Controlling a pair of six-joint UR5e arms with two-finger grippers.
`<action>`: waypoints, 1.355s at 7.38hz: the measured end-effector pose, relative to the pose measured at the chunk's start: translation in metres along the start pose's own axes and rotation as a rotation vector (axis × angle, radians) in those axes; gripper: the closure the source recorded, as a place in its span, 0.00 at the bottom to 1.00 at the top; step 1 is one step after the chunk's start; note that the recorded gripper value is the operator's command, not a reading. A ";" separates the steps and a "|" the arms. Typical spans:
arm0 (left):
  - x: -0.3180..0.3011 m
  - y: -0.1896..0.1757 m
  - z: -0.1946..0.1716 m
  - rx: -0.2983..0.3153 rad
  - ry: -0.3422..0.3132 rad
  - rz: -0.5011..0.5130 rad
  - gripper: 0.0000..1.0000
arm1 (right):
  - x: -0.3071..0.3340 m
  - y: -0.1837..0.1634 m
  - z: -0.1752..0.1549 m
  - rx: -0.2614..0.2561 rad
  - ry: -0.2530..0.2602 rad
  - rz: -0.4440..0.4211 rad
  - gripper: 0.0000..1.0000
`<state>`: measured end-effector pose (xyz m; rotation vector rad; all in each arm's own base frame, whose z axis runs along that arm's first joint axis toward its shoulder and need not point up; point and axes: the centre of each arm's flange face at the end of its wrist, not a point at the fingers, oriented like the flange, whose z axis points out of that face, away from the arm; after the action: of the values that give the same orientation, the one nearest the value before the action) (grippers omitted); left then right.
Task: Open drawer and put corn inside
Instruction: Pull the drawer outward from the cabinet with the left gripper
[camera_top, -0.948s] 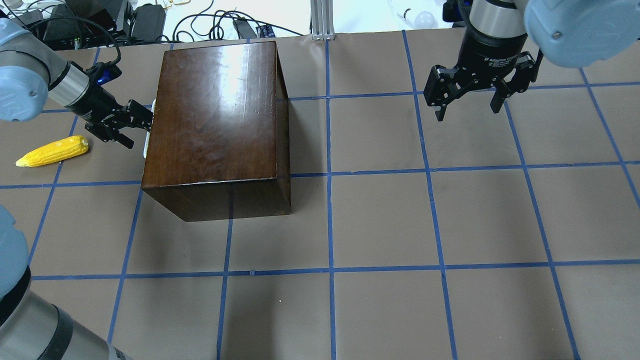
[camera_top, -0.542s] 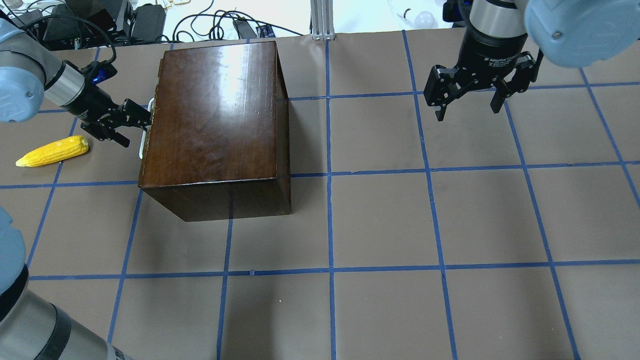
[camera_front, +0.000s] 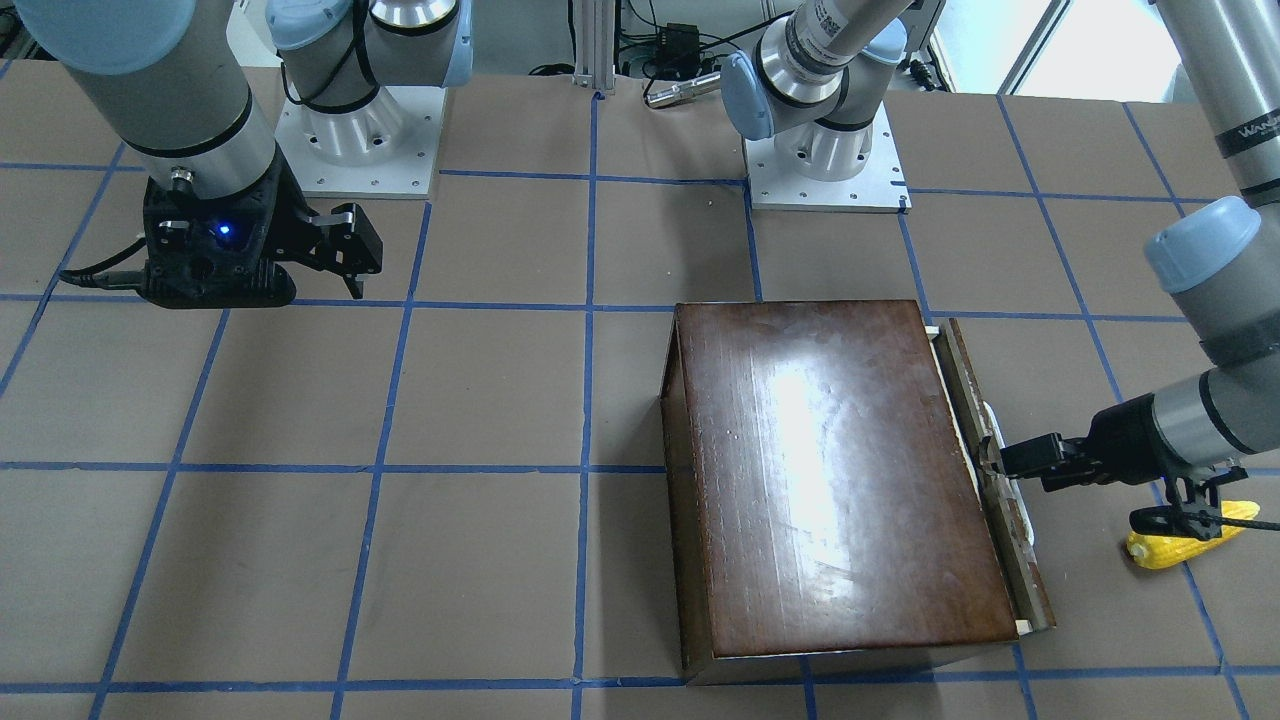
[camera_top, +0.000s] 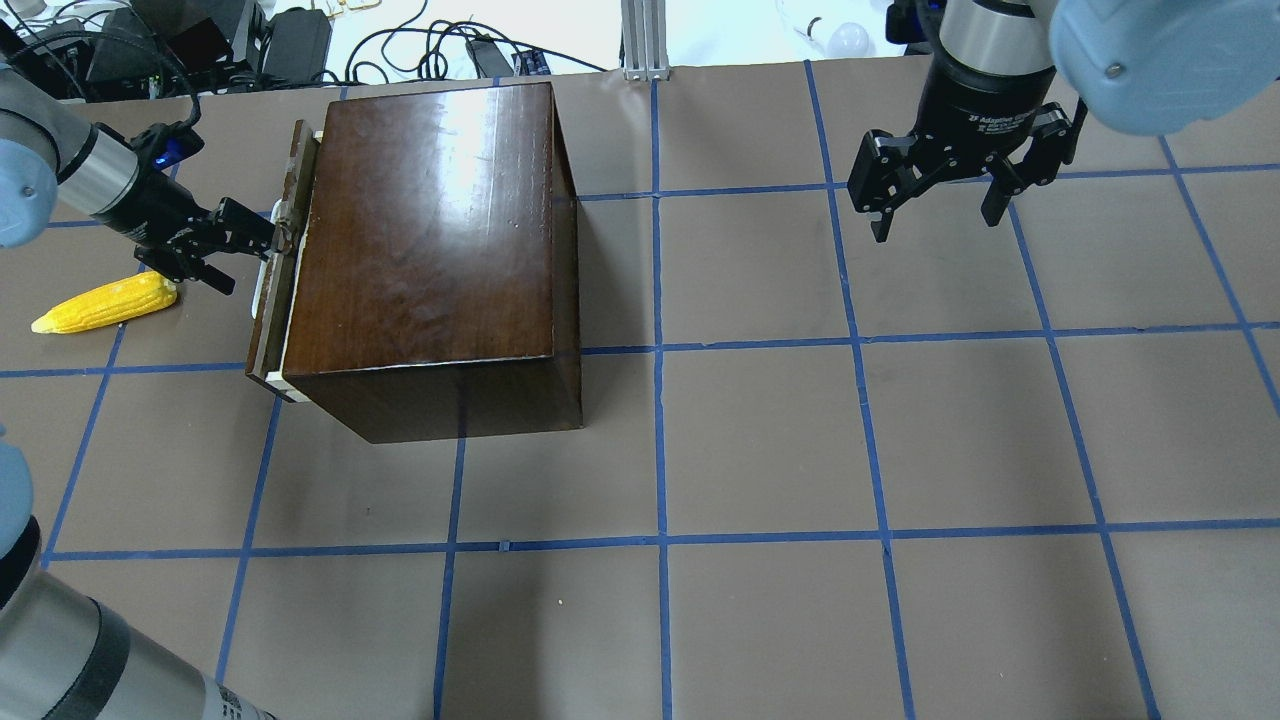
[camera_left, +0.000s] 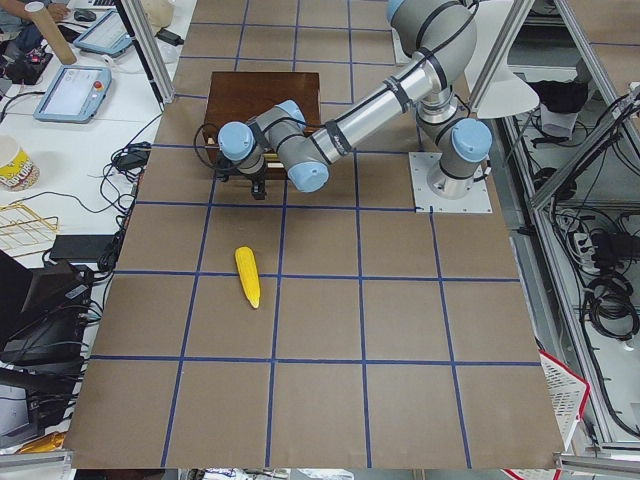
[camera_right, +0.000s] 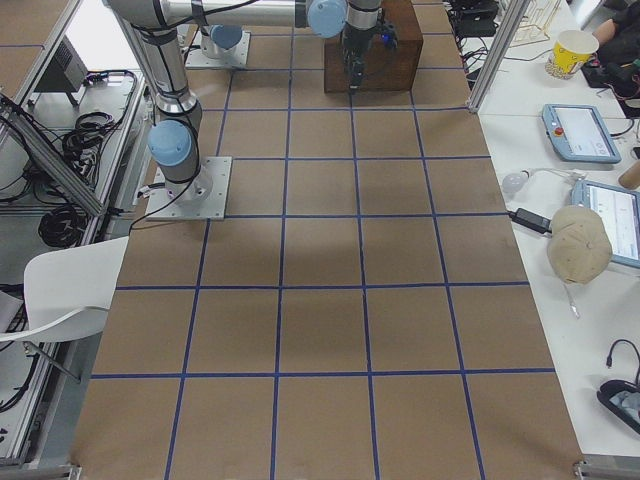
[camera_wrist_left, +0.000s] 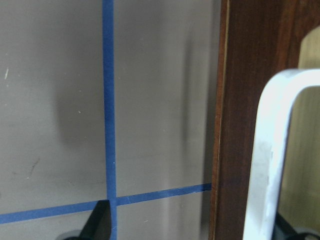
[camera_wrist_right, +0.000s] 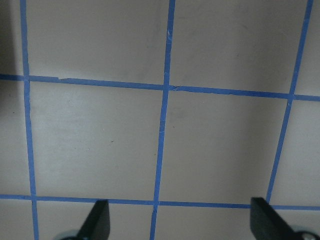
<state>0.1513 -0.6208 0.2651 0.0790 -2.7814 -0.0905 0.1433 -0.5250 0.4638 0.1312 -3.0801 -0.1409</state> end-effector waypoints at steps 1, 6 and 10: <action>-0.010 0.001 -0.002 0.006 0.000 -0.013 0.00 | 0.000 0.000 0.000 0.000 0.000 0.000 0.00; -0.040 0.008 -0.015 0.028 0.000 -0.055 0.00 | 0.000 0.000 0.000 0.000 0.000 0.000 0.00; -0.057 0.011 -0.025 0.046 0.001 -0.070 0.00 | 0.000 0.000 0.000 -0.001 0.000 -0.001 0.00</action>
<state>0.2129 -0.6076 0.2691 0.1886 -2.7798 -0.0436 0.1437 -0.5251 0.4634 0.1323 -3.0800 -0.1419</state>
